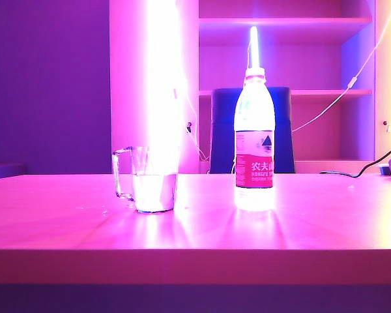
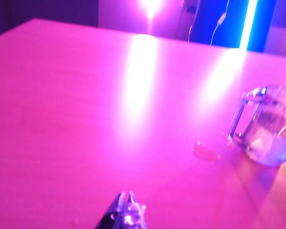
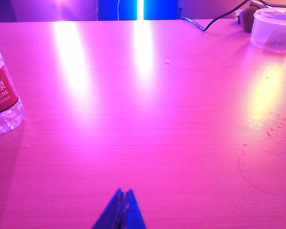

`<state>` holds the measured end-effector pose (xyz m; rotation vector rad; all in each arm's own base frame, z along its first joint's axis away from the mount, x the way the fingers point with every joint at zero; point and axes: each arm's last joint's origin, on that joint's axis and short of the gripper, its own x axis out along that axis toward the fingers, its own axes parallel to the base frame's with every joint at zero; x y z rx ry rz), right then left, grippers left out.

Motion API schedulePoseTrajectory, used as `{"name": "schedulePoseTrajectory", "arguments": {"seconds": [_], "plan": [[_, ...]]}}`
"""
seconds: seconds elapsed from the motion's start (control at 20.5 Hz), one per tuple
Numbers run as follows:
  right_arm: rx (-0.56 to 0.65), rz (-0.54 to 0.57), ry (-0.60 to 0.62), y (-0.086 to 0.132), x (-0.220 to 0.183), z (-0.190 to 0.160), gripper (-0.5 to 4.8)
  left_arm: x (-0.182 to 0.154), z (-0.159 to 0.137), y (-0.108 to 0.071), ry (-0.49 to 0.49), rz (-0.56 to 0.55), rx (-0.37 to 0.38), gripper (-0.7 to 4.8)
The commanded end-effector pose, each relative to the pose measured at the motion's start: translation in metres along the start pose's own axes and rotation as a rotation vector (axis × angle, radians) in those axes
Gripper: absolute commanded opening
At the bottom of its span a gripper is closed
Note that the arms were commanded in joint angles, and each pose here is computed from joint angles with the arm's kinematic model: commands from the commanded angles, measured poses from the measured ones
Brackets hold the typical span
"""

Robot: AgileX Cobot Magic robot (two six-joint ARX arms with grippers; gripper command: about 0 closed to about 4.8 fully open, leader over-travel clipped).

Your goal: Pick up the mineral water bottle on the table and pour water into the mug until it's half full.

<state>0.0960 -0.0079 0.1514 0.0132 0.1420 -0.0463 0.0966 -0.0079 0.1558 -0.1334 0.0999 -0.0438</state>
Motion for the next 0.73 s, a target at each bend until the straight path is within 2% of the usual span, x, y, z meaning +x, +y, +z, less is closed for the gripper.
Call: {"name": "schedulePoseTrajectory", "arguments": {"seconds": [0.05, 0.15, 0.73], "plan": [[-0.003, -0.005, -0.008, -0.0002, 0.0004, -0.0007, -0.01, -0.0003, -0.0046, 0.0007, 0.054, 0.008, 0.037, -0.05], [-0.003, -0.005, -0.008, -0.0002, 0.0004, -0.0007, -0.01, -0.0004, -0.0057, 0.0009, 0.065, 0.009, 0.064, -0.05], [-0.003, -0.005, -0.008, -0.0002, 0.0004, -0.0007, -0.01, -0.0004, -0.0057, 0.0008, 0.066, 0.008, 0.064, -0.05]]}}
